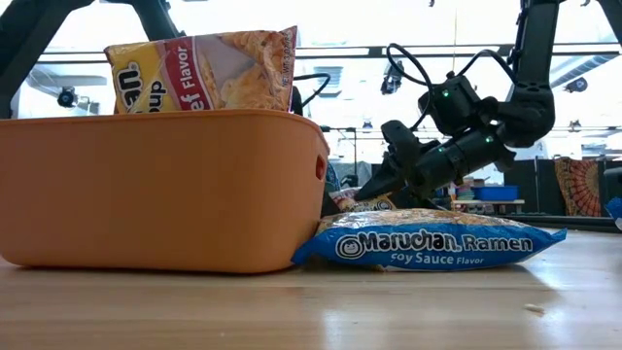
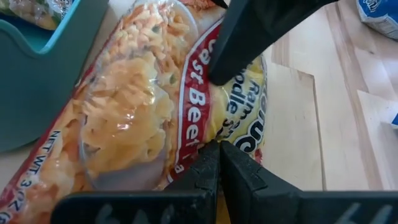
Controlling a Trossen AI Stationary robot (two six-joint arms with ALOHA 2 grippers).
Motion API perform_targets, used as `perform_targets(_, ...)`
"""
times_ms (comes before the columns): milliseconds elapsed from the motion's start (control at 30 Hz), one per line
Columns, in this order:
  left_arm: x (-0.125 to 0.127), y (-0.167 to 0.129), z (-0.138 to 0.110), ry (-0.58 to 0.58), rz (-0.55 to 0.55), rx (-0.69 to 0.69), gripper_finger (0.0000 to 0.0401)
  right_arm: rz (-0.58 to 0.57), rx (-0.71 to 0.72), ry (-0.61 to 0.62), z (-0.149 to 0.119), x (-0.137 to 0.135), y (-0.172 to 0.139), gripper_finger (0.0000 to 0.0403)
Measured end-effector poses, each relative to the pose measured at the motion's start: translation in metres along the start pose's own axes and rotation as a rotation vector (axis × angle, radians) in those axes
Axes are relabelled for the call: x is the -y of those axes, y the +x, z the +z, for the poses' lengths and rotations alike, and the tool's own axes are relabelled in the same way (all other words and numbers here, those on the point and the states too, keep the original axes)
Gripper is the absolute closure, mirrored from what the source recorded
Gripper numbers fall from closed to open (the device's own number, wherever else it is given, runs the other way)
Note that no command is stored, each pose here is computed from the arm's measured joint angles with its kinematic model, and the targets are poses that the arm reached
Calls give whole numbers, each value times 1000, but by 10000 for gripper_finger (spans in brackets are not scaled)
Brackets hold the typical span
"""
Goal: Sort Maruchan noodles
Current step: Put the red noodle pack into the orange bin
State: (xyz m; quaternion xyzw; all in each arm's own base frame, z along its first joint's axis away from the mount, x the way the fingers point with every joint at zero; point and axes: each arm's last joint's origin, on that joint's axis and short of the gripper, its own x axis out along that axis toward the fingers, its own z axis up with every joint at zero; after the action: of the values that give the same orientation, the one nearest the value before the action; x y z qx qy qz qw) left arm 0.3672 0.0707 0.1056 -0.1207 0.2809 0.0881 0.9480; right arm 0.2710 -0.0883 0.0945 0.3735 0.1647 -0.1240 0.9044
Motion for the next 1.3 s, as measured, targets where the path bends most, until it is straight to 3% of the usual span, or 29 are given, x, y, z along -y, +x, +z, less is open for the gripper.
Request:
perform_targets(333, 8, -11, 12, 17, -31, 31, 401, 14, 10, -54, 2, -2, -1, 382)
perform_targets(500, 16, -30, 34, 39, -138, 95, 401, 66, 21, -150, 8, -9, -5, 388)
perform_targets(667, 29, -63, 63, 134, -276, 195, 401, 109, 68, -278, 15, -23, -10, 389)
perform_targets(867, 32, -104, 90, 213, -272, 301, 395, 179, 110, -493, 14, -46, -15, 389)
perform_targets(1033, 19, -116, 93, 181, -229, 271, 349, 183, 149, -639, 9, -63, -17, 390)
perform_targets(1300, 13, -101, 81, 110, -219, 176, 205, 132, 156, -699, 6, -65, -17, 390)
